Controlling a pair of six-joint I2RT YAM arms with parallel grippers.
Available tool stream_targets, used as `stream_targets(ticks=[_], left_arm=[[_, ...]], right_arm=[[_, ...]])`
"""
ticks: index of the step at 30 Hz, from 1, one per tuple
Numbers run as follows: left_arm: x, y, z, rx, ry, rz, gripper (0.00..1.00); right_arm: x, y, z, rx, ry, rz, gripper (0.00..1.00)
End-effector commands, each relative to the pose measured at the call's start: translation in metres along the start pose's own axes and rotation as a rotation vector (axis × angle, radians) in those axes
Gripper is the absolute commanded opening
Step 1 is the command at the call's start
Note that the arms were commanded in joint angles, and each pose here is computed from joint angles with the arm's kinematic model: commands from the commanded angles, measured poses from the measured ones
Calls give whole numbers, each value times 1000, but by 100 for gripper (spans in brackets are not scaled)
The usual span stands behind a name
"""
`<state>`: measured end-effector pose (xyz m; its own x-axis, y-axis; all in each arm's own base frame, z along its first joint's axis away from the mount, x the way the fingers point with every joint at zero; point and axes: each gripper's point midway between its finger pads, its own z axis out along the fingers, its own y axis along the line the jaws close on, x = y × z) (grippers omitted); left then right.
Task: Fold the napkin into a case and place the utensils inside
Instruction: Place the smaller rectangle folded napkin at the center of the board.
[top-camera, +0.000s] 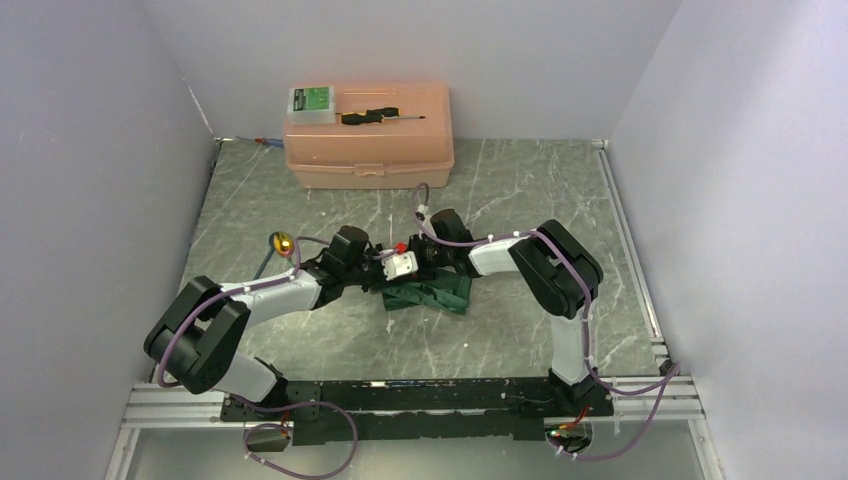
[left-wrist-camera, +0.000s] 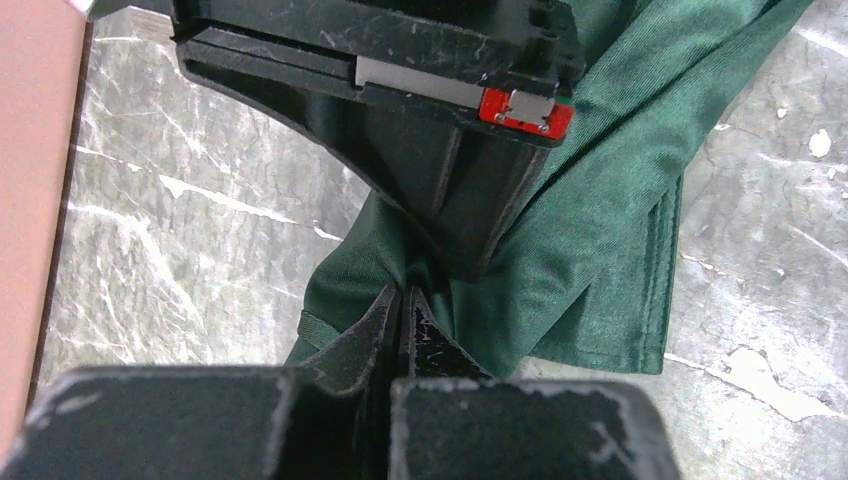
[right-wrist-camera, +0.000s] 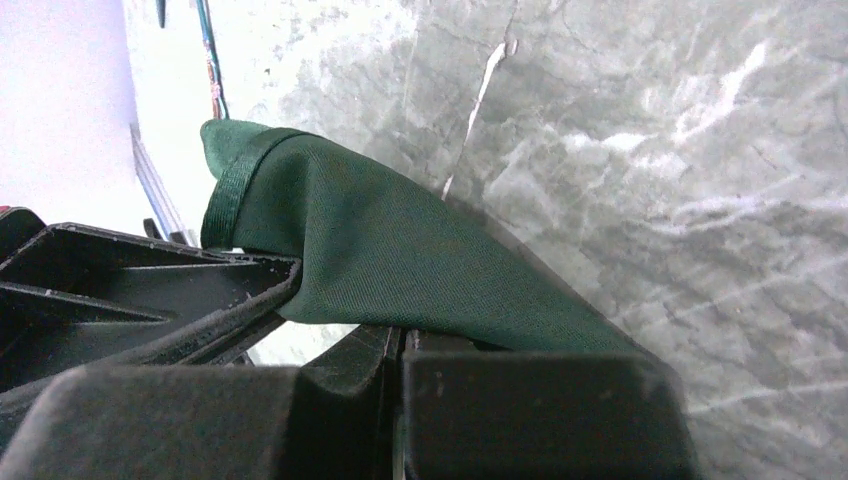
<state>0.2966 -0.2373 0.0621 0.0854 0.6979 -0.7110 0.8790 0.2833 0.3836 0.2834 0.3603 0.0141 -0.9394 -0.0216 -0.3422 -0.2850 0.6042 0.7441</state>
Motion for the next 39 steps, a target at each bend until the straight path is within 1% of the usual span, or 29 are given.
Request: stream_targets(ticks=[1,2,3,4,5,6,8,9,13,14,16,17,20,21,22,23,24,25,27,29,30,32,34,35,38,39], left_arm=[[-19,5,-2,-4,-58,38,3],[-17,6,-1,-9,-53,43,4],[-16,7,-1,-15,-48,48,10],[-15,8,-1,-23,-42,52,21],[-13,9,-2,-25,-36,57,38],[-13,9,-2,-21,-31,61,42],[-16,10,-6,-16,-20,59,41],[-17,11,-7,-13,-16,57,38],[-23,10,-16,5,-16,72,17],[-23,8,-17,14,-16,80,16],[-22,3,-17,28,-9,102,18],[-21,2,-15,27,-4,115,24],[-17,-3,-10,36,7,132,47],[-16,-4,-9,38,9,135,56],[-14,-4,-8,36,14,138,67],[-12,-1,-7,24,21,142,75],[-10,1,-5,7,28,145,81],[-8,7,-2,-23,37,141,83],[-4,19,0,-63,59,128,82],[-1,26,-2,-73,66,102,78],[0,28,-2,-73,69,94,73],[5,30,-3,-72,77,79,60],[10,31,-3,-69,86,61,52],[10,30,-2,-68,86,57,48],[8,31,2,-67,70,51,43],[6,31,3,-66,63,52,42]], right_arm=[[61,-88,4,275,148,86,0],[61,-89,3,277,148,88,0],[62,-90,2,280,147,89,0],[63,-91,0,282,148,91,0],[63,-93,-1,284,147,93,0],[64,-94,-3,285,147,97,0],[66,-96,-5,287,147,102,0],[66,-96,-6,285,145,105,0],[66,-96,-7,280,146,102,0],[66,-95,-7,278,148,103,0],[67,-94,-7,269,149,106,0],[66,-93,-7,265,149,106,0],[65,-92,-7,261,145,106,0],[64,-91,-7,259,143,105,0],[64,-90,-7,253,141,106,0],[64,-90,-8,250,140,107,0],[64,-90,-8,248,140,109,0],[64,-89,-8,244,139,109,0],[64,-87,-8,236,138,109,0],[64,-85,-9,228,137,108,0],[63,-84,-9,224,135,106,0],[61,-81,-9,212,132,101,0],[58,-77,-9,203,128,97,0],[56,-76,-9,199,125,94,0],[53,-71,-9,184,122,87,0],[53,-70,-9,180,123,86,0]])
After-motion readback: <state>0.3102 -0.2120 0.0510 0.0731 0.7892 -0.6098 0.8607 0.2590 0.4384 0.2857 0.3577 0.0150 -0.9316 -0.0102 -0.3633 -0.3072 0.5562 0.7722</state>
